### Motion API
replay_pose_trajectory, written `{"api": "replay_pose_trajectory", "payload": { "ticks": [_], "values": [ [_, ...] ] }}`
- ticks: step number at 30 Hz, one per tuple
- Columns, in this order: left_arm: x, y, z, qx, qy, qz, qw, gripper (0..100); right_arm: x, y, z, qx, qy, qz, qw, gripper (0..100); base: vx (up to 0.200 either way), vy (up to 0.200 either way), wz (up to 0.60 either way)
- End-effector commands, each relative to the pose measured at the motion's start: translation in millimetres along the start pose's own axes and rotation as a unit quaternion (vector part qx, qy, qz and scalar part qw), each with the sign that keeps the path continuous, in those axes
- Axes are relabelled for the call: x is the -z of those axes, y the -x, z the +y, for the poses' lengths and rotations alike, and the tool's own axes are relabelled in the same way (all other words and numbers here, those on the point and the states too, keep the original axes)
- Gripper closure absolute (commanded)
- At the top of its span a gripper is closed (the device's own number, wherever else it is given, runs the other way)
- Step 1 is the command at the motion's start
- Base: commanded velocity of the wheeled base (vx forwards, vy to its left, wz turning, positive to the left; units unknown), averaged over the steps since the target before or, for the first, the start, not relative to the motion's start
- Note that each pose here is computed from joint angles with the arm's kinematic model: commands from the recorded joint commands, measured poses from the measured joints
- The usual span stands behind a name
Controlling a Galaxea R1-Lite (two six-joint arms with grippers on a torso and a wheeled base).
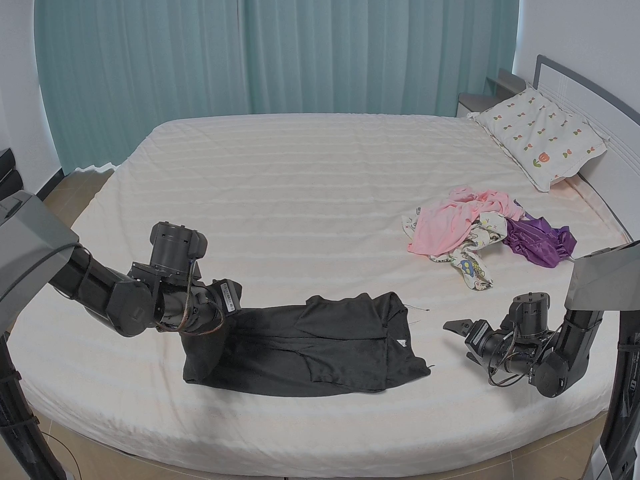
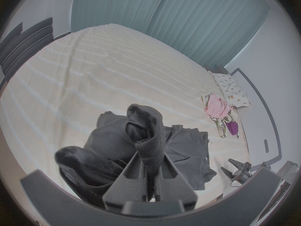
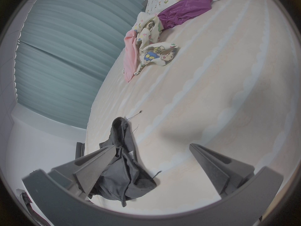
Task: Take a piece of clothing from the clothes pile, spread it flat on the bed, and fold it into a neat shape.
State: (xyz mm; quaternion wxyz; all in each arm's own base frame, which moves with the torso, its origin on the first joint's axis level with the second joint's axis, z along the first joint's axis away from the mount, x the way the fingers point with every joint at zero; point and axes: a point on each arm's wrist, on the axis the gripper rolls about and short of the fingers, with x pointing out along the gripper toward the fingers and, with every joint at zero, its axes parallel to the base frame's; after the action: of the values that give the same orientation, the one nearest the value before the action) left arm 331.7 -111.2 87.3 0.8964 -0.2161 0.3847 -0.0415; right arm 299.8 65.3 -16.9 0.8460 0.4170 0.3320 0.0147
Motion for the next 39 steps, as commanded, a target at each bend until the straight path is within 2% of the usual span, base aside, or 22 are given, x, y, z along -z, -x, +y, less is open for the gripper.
{"api": "replay_pose_trajectory", "payload": {
  "ticks": [1,5,10,22,39],
  "values": [
    [3,-9,-21,0.008,-0.007,0.005,0.9999,100,2,-1,-1,0.001,0.0,0.003,1.0,0,0.0,-0.2,0.0],
    [7,-17,-34,0.003,-0.016,0.023,0.9996,100,3,-1,-1,0.001,0.0,0.003,1.0,0,0.0,-0.2,0.0],
    [12,-31,-51,0.002,-0.009,0.025,0.9997,100,3,-2,-2,0.001,0.0,0.003,1.0,0,0.0,-0.2,0.0],
    [30,-54,-75,0.013,-0.014,0.048,0.9987,100,3,-2,-2,0.001,0.0,0.003,1.0,0,0.0,-0.2,0.0],
    [33,-64,-81,0.008,0.013,0.042,0.999,100,5,-6,-5,-0.002,0.003,0.0,1.0,0,0.0,0.0,0.0]
  ]
}}
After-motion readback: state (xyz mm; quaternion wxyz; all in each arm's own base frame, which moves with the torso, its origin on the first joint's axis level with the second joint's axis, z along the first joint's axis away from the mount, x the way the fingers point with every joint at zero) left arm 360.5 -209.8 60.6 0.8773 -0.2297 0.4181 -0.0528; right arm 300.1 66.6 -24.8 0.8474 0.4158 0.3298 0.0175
